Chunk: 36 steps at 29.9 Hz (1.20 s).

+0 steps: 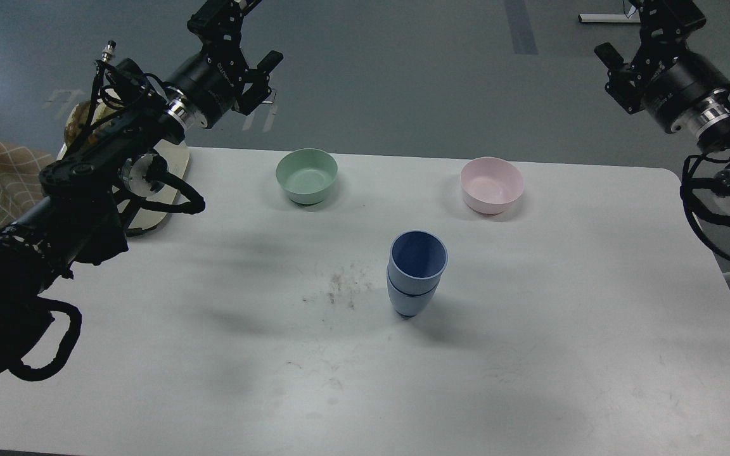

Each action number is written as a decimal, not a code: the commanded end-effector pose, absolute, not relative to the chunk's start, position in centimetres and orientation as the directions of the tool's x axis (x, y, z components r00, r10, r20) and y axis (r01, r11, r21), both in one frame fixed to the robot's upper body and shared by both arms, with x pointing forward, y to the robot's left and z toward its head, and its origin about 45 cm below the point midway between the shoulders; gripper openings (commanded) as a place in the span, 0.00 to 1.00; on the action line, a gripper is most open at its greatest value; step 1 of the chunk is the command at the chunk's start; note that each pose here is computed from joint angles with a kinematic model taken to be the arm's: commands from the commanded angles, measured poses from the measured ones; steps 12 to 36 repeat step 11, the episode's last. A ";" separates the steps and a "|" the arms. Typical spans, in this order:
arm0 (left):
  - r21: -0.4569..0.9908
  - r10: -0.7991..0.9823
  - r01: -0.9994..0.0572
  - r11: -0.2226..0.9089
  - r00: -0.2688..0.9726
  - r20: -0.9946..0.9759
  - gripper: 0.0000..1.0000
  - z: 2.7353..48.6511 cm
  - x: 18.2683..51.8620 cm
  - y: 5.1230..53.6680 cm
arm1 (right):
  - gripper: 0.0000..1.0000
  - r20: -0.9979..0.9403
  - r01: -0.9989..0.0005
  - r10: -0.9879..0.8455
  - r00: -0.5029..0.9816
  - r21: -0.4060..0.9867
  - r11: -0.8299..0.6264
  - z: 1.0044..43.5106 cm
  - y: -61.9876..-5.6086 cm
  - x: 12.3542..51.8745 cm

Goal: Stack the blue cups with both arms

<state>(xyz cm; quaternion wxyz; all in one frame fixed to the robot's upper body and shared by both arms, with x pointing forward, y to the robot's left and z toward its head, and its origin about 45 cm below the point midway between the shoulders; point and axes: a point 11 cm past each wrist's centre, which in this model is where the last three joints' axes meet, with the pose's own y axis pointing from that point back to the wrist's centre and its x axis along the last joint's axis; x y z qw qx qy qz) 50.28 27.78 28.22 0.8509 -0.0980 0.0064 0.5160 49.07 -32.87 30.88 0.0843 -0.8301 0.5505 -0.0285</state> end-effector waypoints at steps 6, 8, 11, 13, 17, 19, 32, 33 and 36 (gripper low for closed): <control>-0.137 0.899 -0.909 0.394 0.412 -0.149 0.98 26.8 50.1 29.4 | 1.00 -0.218 -0.904 -0.885 0.412 -0.218 -0.368 29.3 -32.6 48.8; -0.127 0.900 -0.912 0.389 0.406 -0.157 0.98 26.1 49.8 29.6 | 1.00 -0.229 -0.908 -0.884 0.408 -0.207 -0.365 28.5 -32.6 48.5; -0.126 0.898 -0.913 0.389 0.406 -0.168 0.98 25.8 49.7 29.4 | 1.00 -0.235 -0.910 -0.884 0.405 -0.203 -0.363 28.1 -32.7 48.3; -0.126 0.898 -0.913 0.389 0.406 -0.168 0.98 25.8 49.7 29.4 | 1.00 -0.235 -0.910 -0.884 0.405 -0.203 -0.363 28.1 -32.7 48.3; -0.126 0.898 -0.913 0.389 0.406 -0.168 0.98 25.8 49.7 29.4 | 1.00 -0.235 -0.910 -0.884 0.405 -0.203 -0.363 28.1 -32.7 48.3; -0.126 0.898 -0.913 0.389 0.406 -0.168 0.98 25.8 49.7 29.4 | 1.00 -0.235 -0.910 -0.884 0.405 -0.203 -0.363 28.1 -32.7 48.3; -0.126 0.898 -0.913 0.389 0.406 -0.168 0.98 25.8 49.7 29.4 | 1.00 -0.235 -0.910 -0.884 0.405 -0.203 -0.363 28.1 -32.7 48.3; -0.126 0.898 -0.913 0.389 0.406 -0.168 0.98 25.8 49.7 29.4 | 1.00 -0.235 -0.910 -0.884 0.405 -0.203 -0.363 28.1 -32.7 48.3; -0.126 0.898 -0.913 0.389 0.406 -0.168 0.98 25.8 49.7 29.4 | 1.00 -0.235 -0.910 -0.884 0.405 -0.203 -0.363 28.1 -32.7 48.3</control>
